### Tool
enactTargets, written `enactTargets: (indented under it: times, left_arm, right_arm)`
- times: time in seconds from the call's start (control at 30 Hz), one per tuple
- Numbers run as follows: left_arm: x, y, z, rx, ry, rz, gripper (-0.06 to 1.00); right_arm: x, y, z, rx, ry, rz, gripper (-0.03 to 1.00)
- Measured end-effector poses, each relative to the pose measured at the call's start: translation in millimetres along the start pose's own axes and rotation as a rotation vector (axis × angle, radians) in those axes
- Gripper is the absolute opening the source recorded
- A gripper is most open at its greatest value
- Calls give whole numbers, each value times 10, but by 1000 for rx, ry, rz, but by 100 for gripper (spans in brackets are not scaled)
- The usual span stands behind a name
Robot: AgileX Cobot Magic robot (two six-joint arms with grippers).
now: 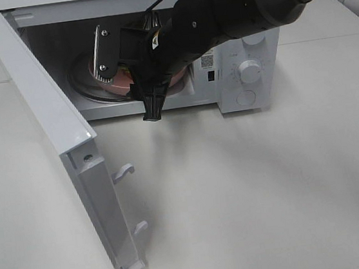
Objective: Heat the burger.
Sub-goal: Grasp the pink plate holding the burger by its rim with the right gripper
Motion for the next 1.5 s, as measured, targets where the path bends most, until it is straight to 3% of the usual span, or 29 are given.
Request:
enactTargets:
  times: [0.3,1.3,1.5]
  left_arm:
    - [0,0,0,0,0,0,0]
    - [0,0,0,0,0,0,0]
    - [0,-1,0,0,0,1,0]
  right_arm:
    - [-247,129,222,-15,50,-40,60]
    - [-472,92,470,-42,85,-29,59]
    - [-490,78,489,-27,84,-20,51]
Point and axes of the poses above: a point on each arm's last joint axis where the gripper is mounted, x pointing back along that axis away from the gripper, y along the wrist's bending axis when the last joint is at zero, z = x × y, the point moved 3 cm from there along -x, pointing out along that axis toward the gripper, and after that the axes turned 6 degrees about -x, right-handed, at the moved point
